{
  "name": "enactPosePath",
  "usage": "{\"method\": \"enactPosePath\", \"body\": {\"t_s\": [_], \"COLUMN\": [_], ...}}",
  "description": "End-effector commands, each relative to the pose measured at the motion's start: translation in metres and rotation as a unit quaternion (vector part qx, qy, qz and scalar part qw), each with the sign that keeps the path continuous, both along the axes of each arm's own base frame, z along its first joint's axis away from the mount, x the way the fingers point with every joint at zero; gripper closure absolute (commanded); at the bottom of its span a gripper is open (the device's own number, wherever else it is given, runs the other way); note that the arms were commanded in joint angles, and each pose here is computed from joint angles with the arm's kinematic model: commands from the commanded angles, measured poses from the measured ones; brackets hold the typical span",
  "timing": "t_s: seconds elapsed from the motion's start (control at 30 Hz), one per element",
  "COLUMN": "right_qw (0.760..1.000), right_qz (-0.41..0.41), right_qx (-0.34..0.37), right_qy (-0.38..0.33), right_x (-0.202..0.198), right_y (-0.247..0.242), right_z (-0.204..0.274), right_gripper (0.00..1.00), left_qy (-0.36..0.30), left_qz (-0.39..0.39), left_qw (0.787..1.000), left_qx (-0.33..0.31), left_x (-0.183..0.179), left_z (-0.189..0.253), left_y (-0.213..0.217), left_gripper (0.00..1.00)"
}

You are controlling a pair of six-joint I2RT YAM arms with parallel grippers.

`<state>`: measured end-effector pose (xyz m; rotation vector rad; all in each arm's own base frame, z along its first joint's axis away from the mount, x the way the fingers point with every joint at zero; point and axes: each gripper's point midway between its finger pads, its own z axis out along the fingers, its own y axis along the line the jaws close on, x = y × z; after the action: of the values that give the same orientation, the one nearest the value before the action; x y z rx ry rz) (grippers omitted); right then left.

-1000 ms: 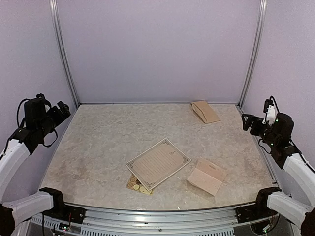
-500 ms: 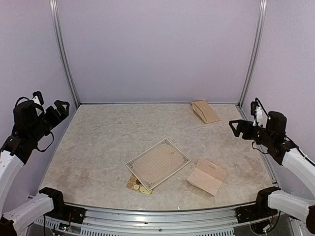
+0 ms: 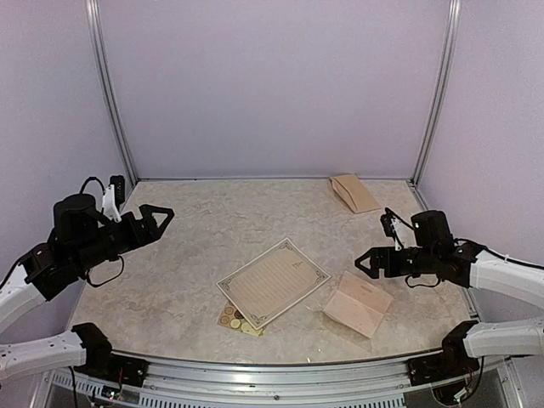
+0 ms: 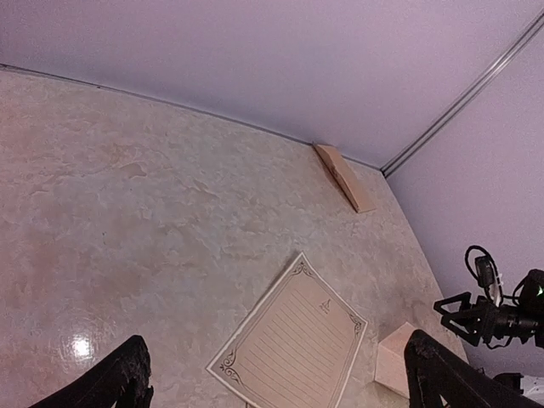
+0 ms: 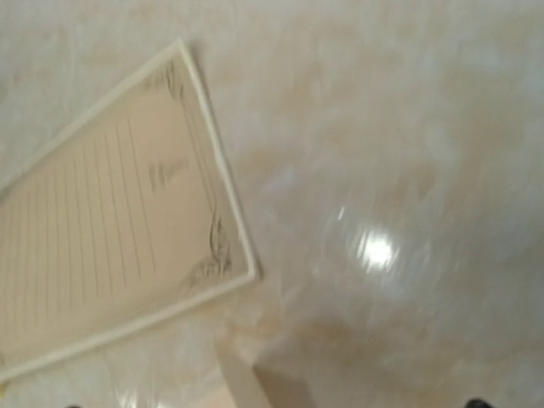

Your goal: Place the letter into the envelope and seal it

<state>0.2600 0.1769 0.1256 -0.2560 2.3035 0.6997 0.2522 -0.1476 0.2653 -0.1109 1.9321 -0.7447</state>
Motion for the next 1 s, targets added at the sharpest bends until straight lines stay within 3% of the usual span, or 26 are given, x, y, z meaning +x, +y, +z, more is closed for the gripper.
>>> {"method": "enactPosePath", "body": {"t_s": [0.0, 0.33, 0.47, 0.6, 0.73, 0.87, 0.97], "right_qw": [0.997, 0.989, 0.985, 0.986, 0.995, 0.997, 0.981], "right_qz": [0.027, 0.056, 0.05, 0.031, 0.01, 0.046, 0.1], "right_qx": [-0.023, -0.072, -0.109, -0.12, -0.07, 0.059, 0.15], "right_qy": [0.062, 0.119, 0.126, 0.113, 0.071, -0.006, -0.067], "right_x": [-0.025, -0.043, -0.044, -0.036, -0.022, -0.016, -0.02], "right_y": [0.008, 0.022, 0.022, 0.021, 0.031, 0.063, 0.086], "right_z": [-0.032, -0.076, -0.087, -0.079, -0.04, 0.032, 0.088], "right_gripper": [0.06, 0.25, 0.53, 0.97, 1.0, 1.0, 1.0], "left_qy": [-0.005, 0.006, 0.011, 0.011, 0.001, -0.021, -0.043], "left_qz": [-0.009, -0.036, -0.042, -0.044, -0.05, -0.072, -0.098], "left_qw": [1.0, 0.999, 0.999, 0.999, 0.999, 0.996, 0.992], "left_qx": [-0.003, -0.004, -0.006, -0.008, -0.017, -0.038, -0.064], "left_x": [-0.003, -0.011, -0.013, -0.014, -0.015, -0.015, -0.017], "left_z": [0.003, -0.004, -0.005, -0.004, 0.002, 0.017, 0.031], "left_y": [-0.016, -0.035, -0.038, -0.038, -0.041, -0.051, -0.062], "left_gripper": [0.01, 0.01, 0.01, 0.01, 0.01, 0.01, 0.01]}}
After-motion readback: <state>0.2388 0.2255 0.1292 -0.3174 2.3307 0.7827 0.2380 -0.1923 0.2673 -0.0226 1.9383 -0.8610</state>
